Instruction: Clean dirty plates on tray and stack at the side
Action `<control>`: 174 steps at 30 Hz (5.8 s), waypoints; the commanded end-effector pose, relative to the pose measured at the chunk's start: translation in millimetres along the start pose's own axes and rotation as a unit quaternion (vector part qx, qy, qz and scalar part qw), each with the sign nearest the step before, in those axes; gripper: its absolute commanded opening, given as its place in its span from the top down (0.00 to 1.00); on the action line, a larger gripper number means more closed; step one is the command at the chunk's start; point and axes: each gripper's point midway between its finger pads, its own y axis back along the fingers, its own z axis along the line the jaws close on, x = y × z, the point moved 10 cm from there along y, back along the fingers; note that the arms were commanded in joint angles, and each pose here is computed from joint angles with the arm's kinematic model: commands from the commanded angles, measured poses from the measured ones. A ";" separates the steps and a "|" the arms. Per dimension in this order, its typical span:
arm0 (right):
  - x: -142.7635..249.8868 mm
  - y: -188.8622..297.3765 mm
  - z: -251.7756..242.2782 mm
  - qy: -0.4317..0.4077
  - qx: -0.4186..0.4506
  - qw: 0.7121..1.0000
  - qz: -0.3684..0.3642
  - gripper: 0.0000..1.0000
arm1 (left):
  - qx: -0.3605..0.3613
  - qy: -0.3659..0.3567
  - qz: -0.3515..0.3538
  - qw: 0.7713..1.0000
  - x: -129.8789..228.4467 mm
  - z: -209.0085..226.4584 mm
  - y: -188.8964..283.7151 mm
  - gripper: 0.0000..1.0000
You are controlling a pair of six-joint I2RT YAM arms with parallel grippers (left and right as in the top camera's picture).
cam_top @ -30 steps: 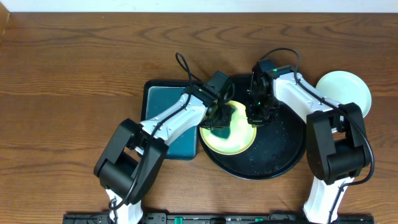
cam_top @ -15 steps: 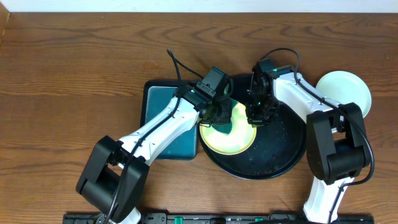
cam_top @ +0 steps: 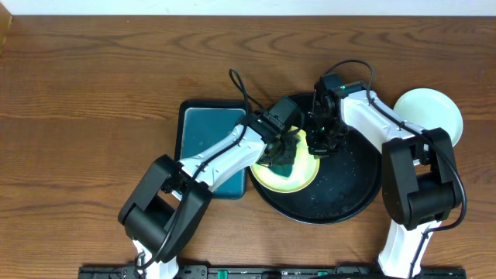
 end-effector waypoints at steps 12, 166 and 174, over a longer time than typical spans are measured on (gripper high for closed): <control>5.3 -13.1 2.0 0.002 0.009 1.000 0.021 0.99 | 0.004 0.031 -0.021 0.999 -11.9 26.5 37.3 0.92; 83.4 171.8 51.2 0.054 0.482 0.738 -0.469 0.99 | -0.124 0.130 0.049 0.983 4.3 162.7 37.6 0.62; 84.8 174.6 53.6 0.046 0.493 0.725 -0.479 0.99 | -0.124 0.130 0.049 0.983 4.3 162.7 37.6 0.62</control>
